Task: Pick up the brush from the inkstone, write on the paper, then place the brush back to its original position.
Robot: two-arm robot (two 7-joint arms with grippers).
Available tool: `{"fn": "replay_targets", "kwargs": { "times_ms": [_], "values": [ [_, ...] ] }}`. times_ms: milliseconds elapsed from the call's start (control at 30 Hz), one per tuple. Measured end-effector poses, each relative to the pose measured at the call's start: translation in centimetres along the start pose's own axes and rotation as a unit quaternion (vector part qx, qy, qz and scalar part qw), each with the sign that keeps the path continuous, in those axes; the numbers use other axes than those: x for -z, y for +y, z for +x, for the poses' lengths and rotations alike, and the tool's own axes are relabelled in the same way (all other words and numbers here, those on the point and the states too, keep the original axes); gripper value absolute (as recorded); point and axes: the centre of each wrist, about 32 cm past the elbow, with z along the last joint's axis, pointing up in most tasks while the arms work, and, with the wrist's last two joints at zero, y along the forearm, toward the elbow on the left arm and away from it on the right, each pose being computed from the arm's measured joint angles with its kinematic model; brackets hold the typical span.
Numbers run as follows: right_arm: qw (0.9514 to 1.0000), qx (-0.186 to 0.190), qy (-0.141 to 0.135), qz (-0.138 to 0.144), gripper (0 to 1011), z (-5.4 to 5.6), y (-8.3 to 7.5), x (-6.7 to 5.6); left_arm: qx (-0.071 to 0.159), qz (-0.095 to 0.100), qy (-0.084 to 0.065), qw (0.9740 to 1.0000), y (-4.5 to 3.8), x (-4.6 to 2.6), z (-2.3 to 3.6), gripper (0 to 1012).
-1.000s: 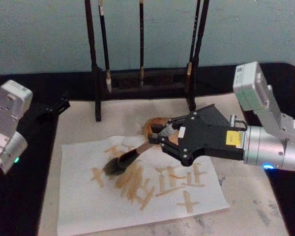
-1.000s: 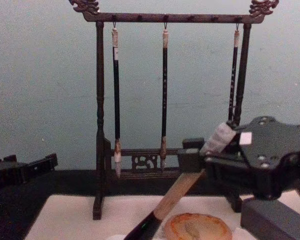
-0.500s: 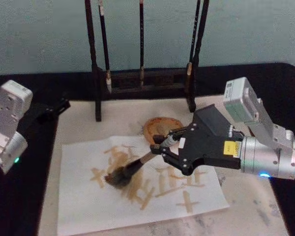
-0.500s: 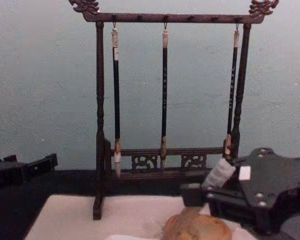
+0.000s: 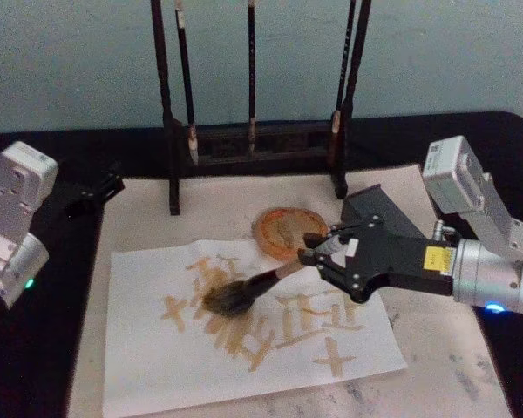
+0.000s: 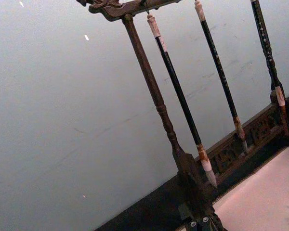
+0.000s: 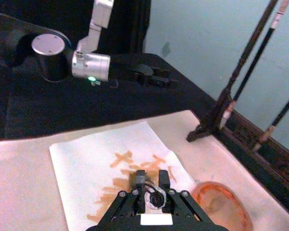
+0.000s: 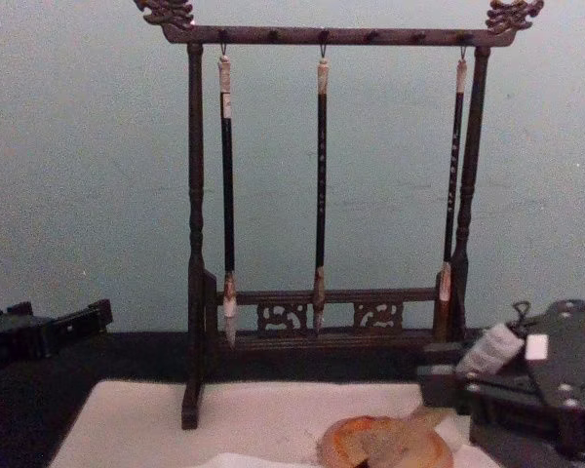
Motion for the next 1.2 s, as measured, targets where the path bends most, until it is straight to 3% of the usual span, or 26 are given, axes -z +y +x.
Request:
{"fn": "replay_targets", "kwargs": {
  "times_ms": [267, 667, 933, 1200],
  "values": [
    [0.9996, 0.027, 0.004, -0.011, 168, 0.3, -1.9, 0.8, 0.0, 0.0, 0.0, 1.0, 0.0, 0.0, 0.0, 1002],
    [0.9991, 0.043, 0.002, -0.009, 168, 0.1, -3.3, 1.0, 0.0, 0.0, 0.0, 1.0, 0.0, 0.0, 0.0, 1002],
    [0.9986, 0.05, -0.01, 0.011, 168, 0.0, -3.9, 0.2, 0.0, 0.0, 0.0, 1.0, 0.0, 0.0, 0.0, 1002],
    [0.9981, 0.037, -0.026, 0.042, 168, -0.7, -3.0, -1.0, 0.0, 0.0, 0.0, 1.0, 0.0, 0.0, 0.0, 1002]
  ]
}}
